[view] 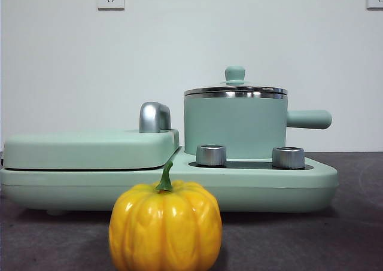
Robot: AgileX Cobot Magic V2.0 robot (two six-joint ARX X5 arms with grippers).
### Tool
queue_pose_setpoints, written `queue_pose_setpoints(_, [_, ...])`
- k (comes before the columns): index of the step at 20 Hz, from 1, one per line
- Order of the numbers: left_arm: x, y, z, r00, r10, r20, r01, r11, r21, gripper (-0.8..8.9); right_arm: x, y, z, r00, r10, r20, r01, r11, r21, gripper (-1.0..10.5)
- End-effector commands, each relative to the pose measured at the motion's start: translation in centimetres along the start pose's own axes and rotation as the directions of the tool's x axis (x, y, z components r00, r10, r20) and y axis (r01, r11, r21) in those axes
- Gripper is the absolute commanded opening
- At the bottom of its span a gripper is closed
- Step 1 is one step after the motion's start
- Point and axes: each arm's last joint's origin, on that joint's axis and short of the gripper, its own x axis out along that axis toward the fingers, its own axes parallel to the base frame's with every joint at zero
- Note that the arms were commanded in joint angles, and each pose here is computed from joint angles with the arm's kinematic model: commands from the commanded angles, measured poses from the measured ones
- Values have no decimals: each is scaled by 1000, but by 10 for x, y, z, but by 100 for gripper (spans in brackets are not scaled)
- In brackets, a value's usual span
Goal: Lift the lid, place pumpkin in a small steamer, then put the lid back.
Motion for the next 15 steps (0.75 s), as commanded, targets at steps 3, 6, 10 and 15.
queue_pose_setpoints(3, [1,0,2,998,1,66,14,974,-226,7,0,0,5,998,11,59,-16,996,90,14])
queue_pose_setpoints(6, [1,0,3,996,1,84,33,915,-402,6,0,1,7,996,26,84,-43,976,213,14])
queue_pose_setpoints(10, [1,0,4,996,1,88,51,811,-583,7,-1,1,16,984,27,176,-107,881,461,14])
queue_pose_setpoints(15, [-1,0,11,994,0,111,79,695,-714,8,-6,1,31,961,73,267,-219,790,572,14])
